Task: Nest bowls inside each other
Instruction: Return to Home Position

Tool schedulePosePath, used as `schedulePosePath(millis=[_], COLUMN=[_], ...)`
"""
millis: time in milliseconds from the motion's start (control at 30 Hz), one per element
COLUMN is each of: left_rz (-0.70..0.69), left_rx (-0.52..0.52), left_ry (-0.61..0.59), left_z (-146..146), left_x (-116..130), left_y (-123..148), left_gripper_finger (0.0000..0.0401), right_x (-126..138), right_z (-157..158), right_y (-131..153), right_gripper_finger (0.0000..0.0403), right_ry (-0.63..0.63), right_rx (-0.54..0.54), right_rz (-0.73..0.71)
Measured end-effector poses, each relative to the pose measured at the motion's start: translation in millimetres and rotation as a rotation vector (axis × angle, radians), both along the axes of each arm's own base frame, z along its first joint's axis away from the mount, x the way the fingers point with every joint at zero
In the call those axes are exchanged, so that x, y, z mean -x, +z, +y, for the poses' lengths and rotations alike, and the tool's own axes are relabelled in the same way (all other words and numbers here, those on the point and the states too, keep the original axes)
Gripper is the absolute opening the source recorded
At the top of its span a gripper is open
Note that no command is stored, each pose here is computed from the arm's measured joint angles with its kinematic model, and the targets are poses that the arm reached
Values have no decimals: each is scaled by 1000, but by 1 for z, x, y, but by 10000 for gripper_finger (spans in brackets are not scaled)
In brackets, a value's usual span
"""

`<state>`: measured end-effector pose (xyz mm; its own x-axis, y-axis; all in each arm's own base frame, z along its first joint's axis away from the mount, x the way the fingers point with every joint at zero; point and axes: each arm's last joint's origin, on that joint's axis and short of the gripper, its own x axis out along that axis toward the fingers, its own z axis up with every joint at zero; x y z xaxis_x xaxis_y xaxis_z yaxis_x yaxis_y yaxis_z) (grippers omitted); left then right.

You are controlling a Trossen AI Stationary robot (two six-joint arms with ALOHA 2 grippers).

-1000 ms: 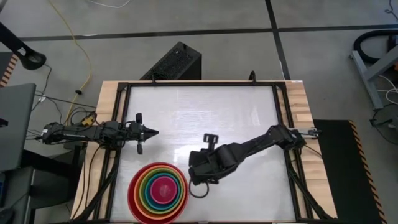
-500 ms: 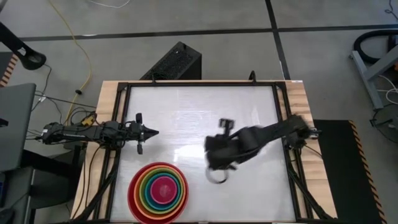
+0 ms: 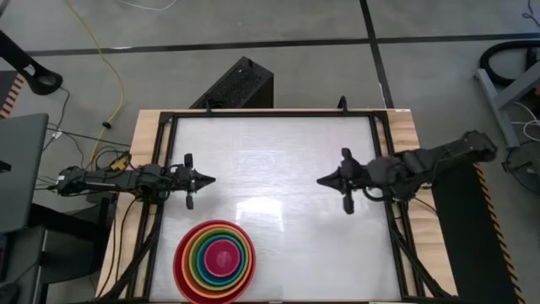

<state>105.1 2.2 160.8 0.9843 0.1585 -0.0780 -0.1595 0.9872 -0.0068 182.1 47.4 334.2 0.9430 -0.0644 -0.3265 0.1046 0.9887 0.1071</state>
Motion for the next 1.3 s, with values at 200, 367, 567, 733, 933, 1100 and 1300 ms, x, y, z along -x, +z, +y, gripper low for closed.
schedulePosePath(millis=[200,367,567,733,933,1100,1300], left_rz=[0,0,0,0,0,0,0], left_rx=[0,0,0,0,0,0,0], left_ry=[0,0,0,0,0,0,0], left_z=[0,0,0,0,0,0,0], left_x=[0,0,0,0,0,0,0], left_y=[0,0,0,0,0,0,0], left_gripper_finger=[0,0,0,0,0,0,0], right_x=[33,59,82,89,85,84,83], right_z=[-13,-19,-27,-31,-36,-40,-47], right_y=[-57,-90,-112,-139,-158,-160,-168], right_gripper_finger=[9,8,8,8,8,8,11], right_ry=[79,130,118,92,128,180,54], right_rx=[-51,-15,-34,-7,-95,-128,-118], right_rz=[-174,-297,-426,-475,-438,-410,-337])
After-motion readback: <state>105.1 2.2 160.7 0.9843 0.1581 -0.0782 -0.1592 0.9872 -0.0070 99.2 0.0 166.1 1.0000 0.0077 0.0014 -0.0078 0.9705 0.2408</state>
